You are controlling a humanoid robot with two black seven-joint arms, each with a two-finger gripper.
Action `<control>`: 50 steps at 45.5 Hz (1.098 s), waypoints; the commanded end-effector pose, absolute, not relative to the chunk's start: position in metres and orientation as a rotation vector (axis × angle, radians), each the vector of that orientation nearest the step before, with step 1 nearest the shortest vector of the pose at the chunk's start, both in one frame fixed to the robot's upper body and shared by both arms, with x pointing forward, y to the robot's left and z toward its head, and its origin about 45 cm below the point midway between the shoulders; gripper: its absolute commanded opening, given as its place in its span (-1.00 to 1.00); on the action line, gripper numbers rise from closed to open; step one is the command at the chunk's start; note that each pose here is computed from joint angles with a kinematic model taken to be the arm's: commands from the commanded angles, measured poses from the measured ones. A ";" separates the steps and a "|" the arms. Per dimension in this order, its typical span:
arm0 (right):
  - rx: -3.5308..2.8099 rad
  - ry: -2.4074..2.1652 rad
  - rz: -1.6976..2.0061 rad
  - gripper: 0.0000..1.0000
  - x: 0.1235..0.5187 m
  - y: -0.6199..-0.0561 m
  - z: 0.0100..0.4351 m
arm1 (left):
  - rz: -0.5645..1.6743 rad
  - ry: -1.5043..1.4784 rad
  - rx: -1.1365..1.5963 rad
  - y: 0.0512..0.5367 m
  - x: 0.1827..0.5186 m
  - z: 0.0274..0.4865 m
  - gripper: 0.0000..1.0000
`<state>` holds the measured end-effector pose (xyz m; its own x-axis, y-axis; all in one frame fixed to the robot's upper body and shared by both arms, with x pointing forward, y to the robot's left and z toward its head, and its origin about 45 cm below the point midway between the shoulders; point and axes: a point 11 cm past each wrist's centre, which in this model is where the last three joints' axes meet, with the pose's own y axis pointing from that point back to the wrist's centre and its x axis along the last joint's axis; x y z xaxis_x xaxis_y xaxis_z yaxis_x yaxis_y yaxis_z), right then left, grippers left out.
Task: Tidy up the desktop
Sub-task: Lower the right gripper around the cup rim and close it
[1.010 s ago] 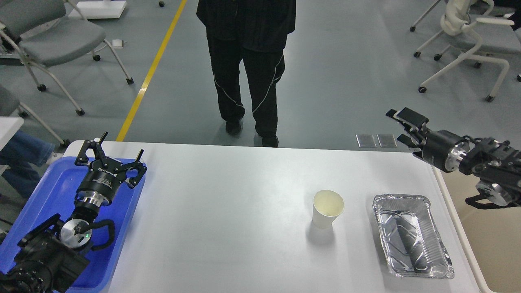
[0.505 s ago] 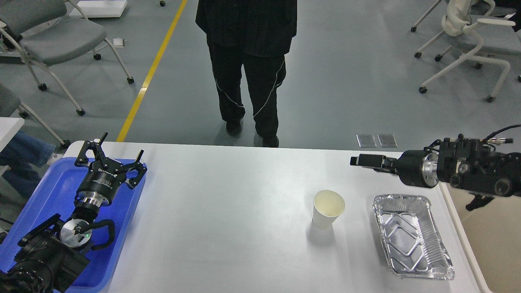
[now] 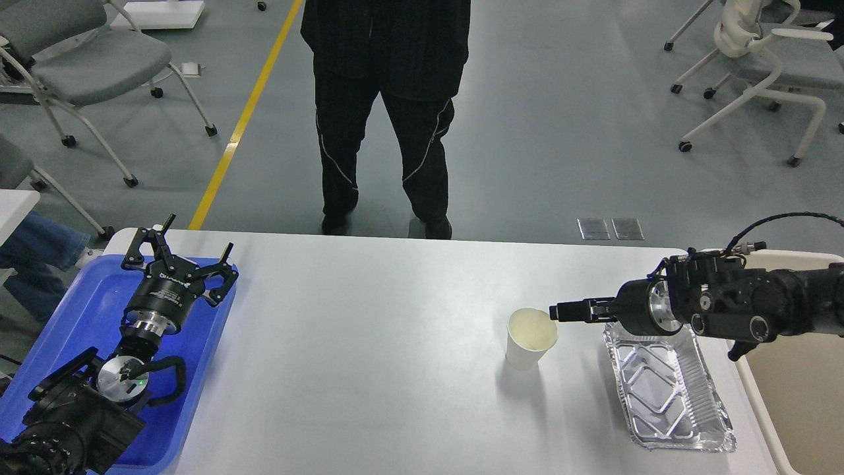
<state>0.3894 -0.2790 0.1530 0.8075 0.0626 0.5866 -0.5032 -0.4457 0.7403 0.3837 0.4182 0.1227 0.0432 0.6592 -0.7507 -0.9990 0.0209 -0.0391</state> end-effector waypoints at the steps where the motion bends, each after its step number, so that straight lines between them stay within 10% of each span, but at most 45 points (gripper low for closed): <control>1: 1.932 -0.306 0.686 0.98 0.386 -0.269 0.138 | 1.431 0.639 -0.683 0.418 0.384 0.123 1.00; 27: 1.928 -0.315 0.742 0.91 0.384 -0.251 0.110 | 1.432 0.639 -0.682 0.418 0.384 0.123 1.00; 37: 1.913 -0.346 0.804 0.39 0.388 -0.250 0.112 | 1.432 0.639 -0.682 0.418 0.384 0.123 1.00; 46: 1.897 -0.316 0.808 -1.00 0.385 -0.254 0.109 | 1.431 0.639 -0.683 0.418 0.384 0.123 1.00; 50: 1.886 -0.302 0.802 -1.00 0.383 -0.258 0.107 | 1.432 0.639 -0.682 0.418 0.384 0.123 1.00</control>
<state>0.3861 -0.2530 0.1117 0.7495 0.1154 0.6518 -0.5407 -0.4613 0.7034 0.3837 0.4182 0.1227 0.0431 0.6593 -0.7507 -0.9990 0.0208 -0.0391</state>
